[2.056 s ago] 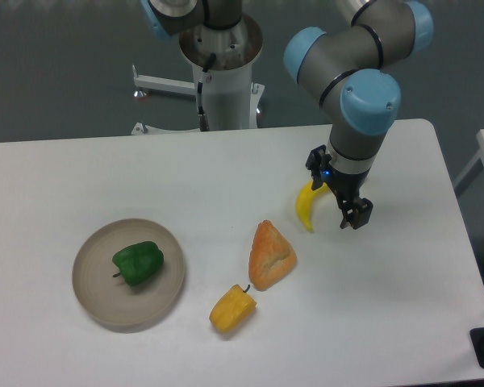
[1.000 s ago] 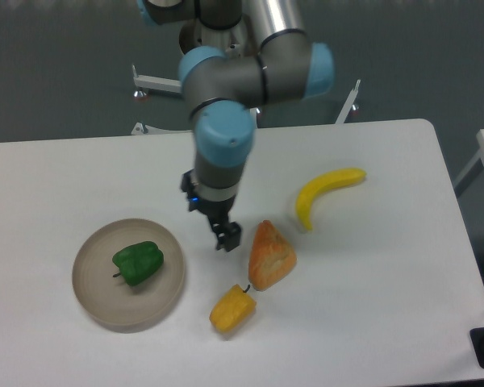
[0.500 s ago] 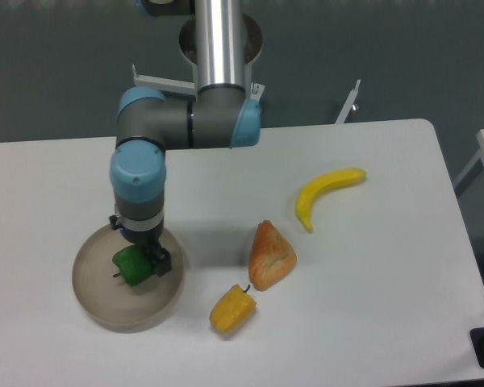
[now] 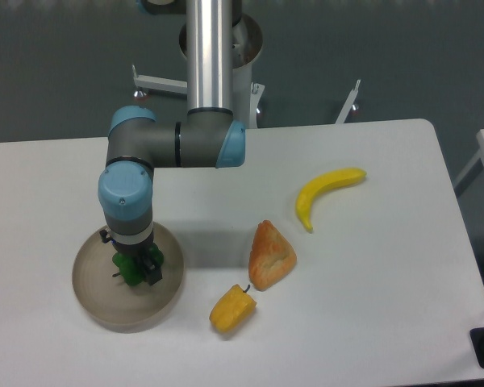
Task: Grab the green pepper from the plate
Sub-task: 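Lower the gripper onto the green pepper and close on it, then lift the green pepper off the plate and carry it toward the banana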
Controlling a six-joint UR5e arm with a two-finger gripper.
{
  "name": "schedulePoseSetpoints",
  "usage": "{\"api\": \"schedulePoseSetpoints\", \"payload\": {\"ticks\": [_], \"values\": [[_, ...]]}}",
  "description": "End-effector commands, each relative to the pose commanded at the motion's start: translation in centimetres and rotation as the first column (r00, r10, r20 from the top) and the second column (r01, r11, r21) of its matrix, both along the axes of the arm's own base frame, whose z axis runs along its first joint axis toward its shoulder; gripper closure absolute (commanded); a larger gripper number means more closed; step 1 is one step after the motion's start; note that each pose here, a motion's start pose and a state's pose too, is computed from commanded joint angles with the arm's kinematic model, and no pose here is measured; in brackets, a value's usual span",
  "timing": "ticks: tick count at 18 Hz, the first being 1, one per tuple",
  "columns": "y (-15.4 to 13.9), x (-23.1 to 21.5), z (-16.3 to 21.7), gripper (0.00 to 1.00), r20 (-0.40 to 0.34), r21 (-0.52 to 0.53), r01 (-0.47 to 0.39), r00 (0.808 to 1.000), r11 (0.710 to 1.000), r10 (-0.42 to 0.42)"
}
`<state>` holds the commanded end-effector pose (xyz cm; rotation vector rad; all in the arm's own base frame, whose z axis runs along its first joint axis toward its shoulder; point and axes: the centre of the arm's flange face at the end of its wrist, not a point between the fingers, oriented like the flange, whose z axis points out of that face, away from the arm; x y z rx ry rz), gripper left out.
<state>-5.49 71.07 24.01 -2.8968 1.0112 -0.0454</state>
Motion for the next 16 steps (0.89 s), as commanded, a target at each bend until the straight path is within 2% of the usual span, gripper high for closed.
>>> {"api": "schedulePoseSetpoints", "payload": {"ticks": [1, 2, 4, 5, 8, 10, 13, 16], "values": [[0.0, 0.0, 0.0, 0.0, -0.005, -0.001, 0.003, 1.0, 1.0, -0.003], [0.0, -0.1, 0.0, 0.16, -0.014, -0.002, 0.004, 1.0, 1.0, -0.004], [-0.1, 0.0, 0.4, 0.71, -0.018, 0.001, 0.005, 1.0, 1.0, -0.005], [0.1, -0.1, 1.1, 0.86, -0.021, 0.012, 0.002, 1.0, 1.0, -0.002], [-0.2, -0.3, 4.0, 0.88, -0.031, 0.048, -0.016, 0.999, 0.999, 0.017], [-0.9, -1.6, 7.3, 0.88, -0.043, 0.086, -0.036, 0.998, 0.996, 0.04], [-2.9, -6.4, 12.2, 0.86, -0.049, 0.124, -0.098, 0.993, 0.987, 0.105], [-5.3, -10.9, 15.2, 0.85, -0.035, 0.086, -0.165, 0.985, 0.983, 0.168]]}}
